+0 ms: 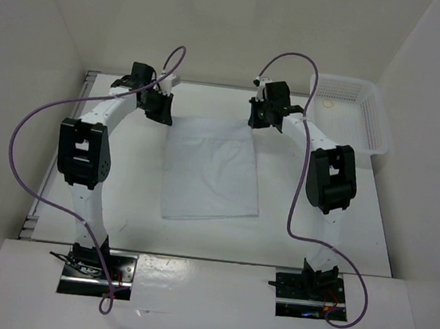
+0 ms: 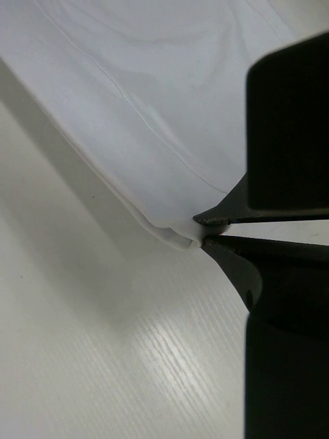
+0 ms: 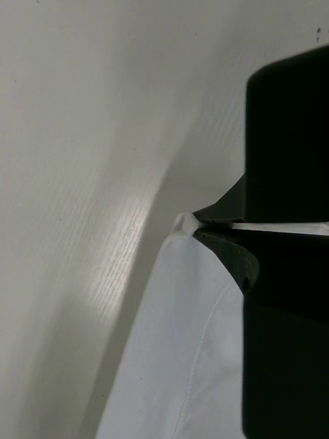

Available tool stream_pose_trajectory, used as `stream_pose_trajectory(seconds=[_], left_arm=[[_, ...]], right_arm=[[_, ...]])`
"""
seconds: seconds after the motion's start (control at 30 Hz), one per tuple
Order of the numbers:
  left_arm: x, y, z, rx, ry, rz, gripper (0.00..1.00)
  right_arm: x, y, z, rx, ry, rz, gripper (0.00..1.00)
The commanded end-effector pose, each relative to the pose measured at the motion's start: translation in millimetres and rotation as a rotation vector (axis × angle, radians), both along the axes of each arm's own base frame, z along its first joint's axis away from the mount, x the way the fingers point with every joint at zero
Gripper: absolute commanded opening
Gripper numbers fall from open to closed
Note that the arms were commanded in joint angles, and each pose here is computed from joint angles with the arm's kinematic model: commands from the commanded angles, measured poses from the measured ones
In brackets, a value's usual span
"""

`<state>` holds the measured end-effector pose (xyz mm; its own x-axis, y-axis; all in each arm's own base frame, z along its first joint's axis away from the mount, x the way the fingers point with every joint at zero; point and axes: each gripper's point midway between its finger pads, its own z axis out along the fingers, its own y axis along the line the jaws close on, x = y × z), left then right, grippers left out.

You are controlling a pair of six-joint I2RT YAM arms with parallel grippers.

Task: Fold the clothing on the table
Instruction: Fold the skirt

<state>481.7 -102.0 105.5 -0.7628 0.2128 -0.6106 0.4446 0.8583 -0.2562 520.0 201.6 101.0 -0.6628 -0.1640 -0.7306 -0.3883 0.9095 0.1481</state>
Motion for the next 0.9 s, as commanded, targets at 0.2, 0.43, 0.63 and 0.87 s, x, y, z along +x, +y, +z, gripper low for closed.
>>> stream_pose_trajectory(seconds=[0.2, 0.43, 0.63, 0.87], left_arm=[[20.1, 5.9, 84.5, -0.006, -0.211, -0.012, 0.15], [-39.8, -23.6, 101.7, 0.028, -0.242, -0.19, 0.15], [-110.6, -19.8, 88.5, 0.137, -0.224, -0.328, 0.21], [-160.5, 10.8, 66.4, 0.27, -0.216, -0.32, 0.23]], right_arm=[[25.5, -7.7, 51.8, 0.012, -0.132, -0.038, 0.0], [-14.3, -14.9, 76.3, -0.003, -0.153, 0.034, 0.0], [-64.3, -31.6, 95.3, -0.075, -0.195, 0.126, 0.0], [-136.4, -38.7, 92.2, -0.166, -0.188, 0.344, 0.0]])
